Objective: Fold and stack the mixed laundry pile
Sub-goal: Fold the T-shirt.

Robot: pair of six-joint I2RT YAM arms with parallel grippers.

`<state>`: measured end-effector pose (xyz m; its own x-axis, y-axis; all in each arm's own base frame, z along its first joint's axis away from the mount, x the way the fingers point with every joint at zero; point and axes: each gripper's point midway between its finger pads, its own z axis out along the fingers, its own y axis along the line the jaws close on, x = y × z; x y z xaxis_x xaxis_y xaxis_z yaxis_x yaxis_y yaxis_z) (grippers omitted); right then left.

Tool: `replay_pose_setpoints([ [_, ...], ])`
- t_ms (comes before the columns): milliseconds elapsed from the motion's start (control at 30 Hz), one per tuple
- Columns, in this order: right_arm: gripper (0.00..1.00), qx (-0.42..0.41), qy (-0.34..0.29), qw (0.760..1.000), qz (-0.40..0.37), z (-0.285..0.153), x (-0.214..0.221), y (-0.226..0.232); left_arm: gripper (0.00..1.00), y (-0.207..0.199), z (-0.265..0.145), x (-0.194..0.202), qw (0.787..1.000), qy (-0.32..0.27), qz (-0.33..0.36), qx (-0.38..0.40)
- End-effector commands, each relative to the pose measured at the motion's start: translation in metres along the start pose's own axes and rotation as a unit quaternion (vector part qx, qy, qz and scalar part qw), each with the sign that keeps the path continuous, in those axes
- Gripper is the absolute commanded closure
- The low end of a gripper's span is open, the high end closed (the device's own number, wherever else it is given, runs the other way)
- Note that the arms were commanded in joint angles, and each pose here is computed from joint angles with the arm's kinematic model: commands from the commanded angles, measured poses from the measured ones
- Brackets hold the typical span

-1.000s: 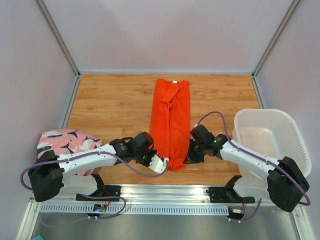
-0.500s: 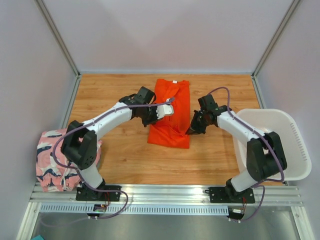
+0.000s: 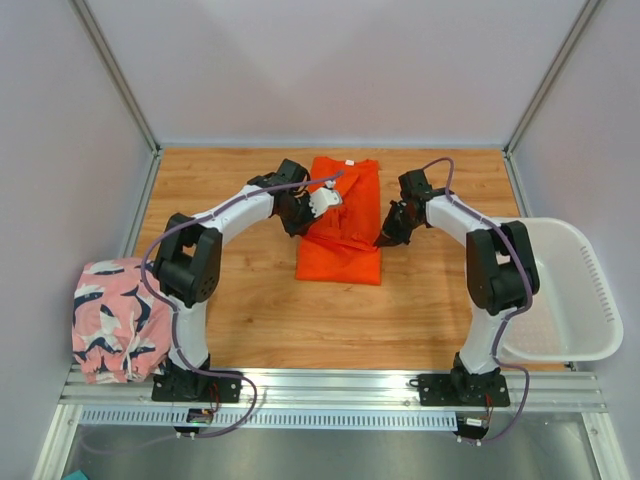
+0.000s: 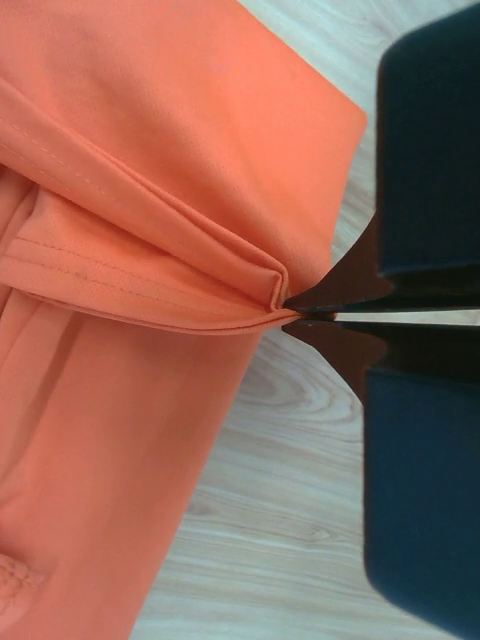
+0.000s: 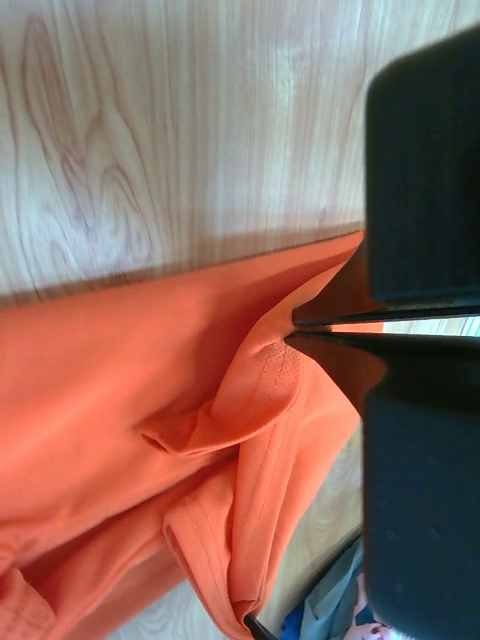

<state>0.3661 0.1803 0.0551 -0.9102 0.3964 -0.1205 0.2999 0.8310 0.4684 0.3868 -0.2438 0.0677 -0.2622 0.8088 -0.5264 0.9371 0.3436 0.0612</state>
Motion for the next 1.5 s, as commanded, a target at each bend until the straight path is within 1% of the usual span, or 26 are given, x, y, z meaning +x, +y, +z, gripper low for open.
replay_pose_setpoints([
  [0,1.0,-0.013,-0.04,0.999,0.004,-0.006,-0.029,0.007,1.0,0.009,-0.002,-0.015,1.0,-0.023,-0.007,-0.012],
  [233,1.0,-0.013,-0.035,0.999,0.01,0.01,-0.04,0.007,1.0,0.013,0.012,-0.008,0.999,-0.013,-0.025,-0.016],
  [267,0.98,-0.015,-0.039,0.999,0.01,0.009,-0.046,0.009,1.0,0.014,0.015,-0.006,0.999,-0.01,-0.027,-0.018],
  [300,0.88,-0.009,-0.033,0.999,0.012,0.014,-0.045,0.005,0.99,0.016,0.016,-0.004,0.999,-0.008,-0.03,-0.02],
  [333,0.81,-0.005,-0.035,0.999,0.012,0.014,-0.049,0.005,0.95,0.016,0.016,-0.004,0.999,-0.006,-0.035,-0.022],
  [367,0.74,0.002,-0.048,0.999,0.013,0.011,-0.059,0.003,0.81,0.018,0.018,-0.004,0.999,-0.004,-0.038,-0.023],
  [400,0.65,0.009,-0.054,0.998,0.014,0.006,-0.064,0.001,0.72,0.019,0.017,-0.002,0.999,0.003,-0.044,-0.026],
  [433,0.61,0.009,-0.067,0.998,0.011,-0.001,-0.071,0.003,0.62,0.022,0.015,-0.004,0.998,0.004,-0.049,-0.033],
  [467,0.59,0.017,-0.085,0.996,0.009,-0.008,-0.079,0.0,0.59,0.029,0.009,-0.012,0.997,-0.003,-0.065,-0.046],
  [500,0.56,0.01,-0.112,0.994,-0.01,-0.028,-0.091,0.01,0.58,0.037,0.003,-0.013,0.995,-0.004,-0.077,-0.062],
  [567,0.55,0.017,-0.146,0.989,-0.029,-0.046,-0.102,0.016,0.56,0.055,-0.015,-0.028,0.989,-0.022,-0.108,-0.098],
  [633,0.54,0.031,-0.181,0.981,-0.056,-0.07,-0.105,0.022,0.54,0.068,-0.027,-0.032,0.984,-0.028,-0.122,-0.125],
  [700,0.54,0.051,-0.187,0.979,-0.071,-0.076,-0.094,0.017,0.54,0.078,-0.032,-0.025,0.977,-0.022,-0.149,-0.149],
  [733,0.55,0.052,-0.187,0.977,-0.087,-0.079,-0.08,0.018,0.56,0.077,-0.034,-0.019,0.974,-0.017,-0.169,-0.147],
  [800,0.63,0.029,-0.189,0.976,-0.102,-0.083,-0.068,0.03,0.57,0.067,-0.038,-0.019,0.976,-0.017,-0.176,-0.128],
  [833,0.69,0.005,-0.151,0.982,-0.112,-0.069,-0.04,0.033,0.63,0.054,-0.035,-0.016,0.98,-0.017,-0.171,-0.1],
  [867,0.79,-0.012,-0.138,0.984,-0.109,-0.067,-0.028,0.038,0.66,0.03,-0.042,-0.031,0.985,-0.048,-0.156,-0.046],
  [900,0.84,-0.029,-0.127,0.985,-0.109,-0.061,-0.019,0.043,0.68,0.017,-0.044,-0.034,0.991,-0.057,-0.119,-0.022],
  [933,0.88,-0.049,-0.094,0.988,-0.111,-0.051,0.001,0.046,0.71,-0.01,-0.042,-0.034,0.995,-0.051,-0.086,0.01],
  [967,0.93,-0.068,-0.086,0.989,-0.097,-0.042,0.003,0.053,0.73,-0.026,-0.039,-0.035,0.996,-0.05,-0.059,0.036],
  [1000,0.95,-0.082,-0.075,0.99,-0.088,-0.036,0.005,0.056,0.77,-0.034,-0.036,-0.034,0.998,-0.043,-0.021,0.048],
  [1033,0.99,-0.102,-0.061,0.989,-0.086,-0.033,0.009,0.063,0.79,-0.049,-0.029,-0.032,0.997,-0.034,-0.013,0.072],
  [1100,1.0,-0.109,-0.054,0.99,-0.075,-0.017,0.004,0.068,0.83,-0.053,-0.018,-0.027,0.995,-0.027,-0.022,0.089],
  [1233,1.0,-0.103,-0.059,0.991,-0.06,0.003,-0.018,0.068,0.85,-0.024,0.004,-0.021,0.998,-0.001,-0.05,0.049],
  [1333,1.0,-0.088,-0.057,0.993,-0.044,0.017,-0.028,0.057,0.87,-0.003,0.018,-0.028,0.998,-0.006,-0.061,0.026],
  [1467,1.0,-0.067,-0.054,0.996,-0.014,0.033,-0.038,0.036,0.88,0.012,0.03,-0.026,0.998,-0.002,-0.06,0.001],
])
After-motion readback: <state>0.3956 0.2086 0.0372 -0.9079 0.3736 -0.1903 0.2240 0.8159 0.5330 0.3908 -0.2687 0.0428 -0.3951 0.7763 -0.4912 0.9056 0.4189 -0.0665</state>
